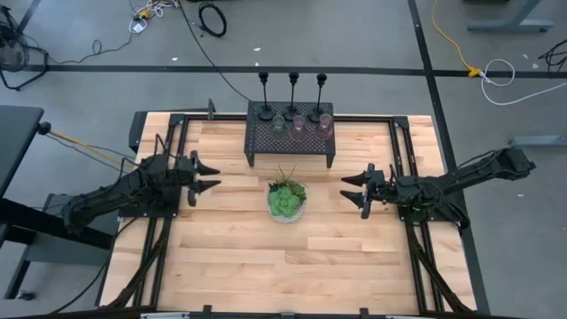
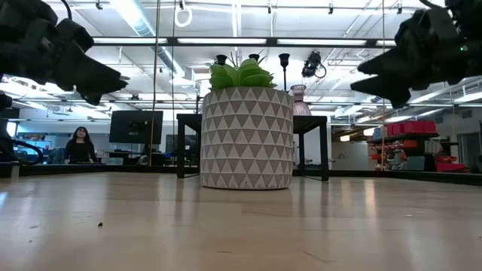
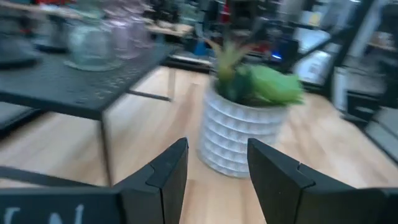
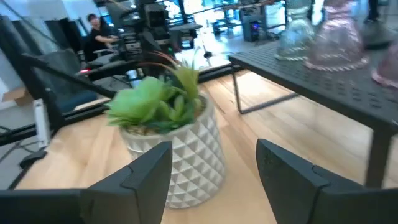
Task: Pick & Place candle stick holders
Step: Return to Home Position
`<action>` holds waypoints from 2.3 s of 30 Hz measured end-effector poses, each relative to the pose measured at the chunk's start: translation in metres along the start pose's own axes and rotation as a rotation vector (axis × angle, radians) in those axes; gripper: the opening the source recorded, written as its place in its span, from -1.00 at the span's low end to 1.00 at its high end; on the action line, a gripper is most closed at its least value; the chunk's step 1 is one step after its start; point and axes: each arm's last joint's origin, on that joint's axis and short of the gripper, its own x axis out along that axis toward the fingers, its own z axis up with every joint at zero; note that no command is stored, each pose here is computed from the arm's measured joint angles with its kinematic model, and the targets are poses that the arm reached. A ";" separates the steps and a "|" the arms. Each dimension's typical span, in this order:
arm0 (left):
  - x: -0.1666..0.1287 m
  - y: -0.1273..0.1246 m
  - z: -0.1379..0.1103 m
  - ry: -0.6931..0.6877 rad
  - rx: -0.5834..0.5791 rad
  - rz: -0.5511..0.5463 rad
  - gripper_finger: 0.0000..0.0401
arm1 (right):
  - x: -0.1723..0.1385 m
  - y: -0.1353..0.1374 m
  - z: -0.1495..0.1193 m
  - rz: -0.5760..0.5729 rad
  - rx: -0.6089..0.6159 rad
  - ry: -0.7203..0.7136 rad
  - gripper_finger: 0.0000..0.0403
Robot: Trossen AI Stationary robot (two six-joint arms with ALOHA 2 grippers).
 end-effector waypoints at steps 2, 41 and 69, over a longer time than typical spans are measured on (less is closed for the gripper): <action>0.000 0.002 0.000 -0.007 0.000 0.061 -0.15 | -0.001 -0.002 -0.003 -0.033 0.017 0.000 0.15; 0.001 -0.025 -0.003 0.017 -0.021 -0.194 -0.15 | -0.025 -0.012 -0.002 0.046 -0.030 -0.103 0.15; 0.001 -0.036 -0.003 -0.010 -0.009 -0.320 -0.15 | -0.059 -0.018 0.034 0.135 0.141 -0.479 0.15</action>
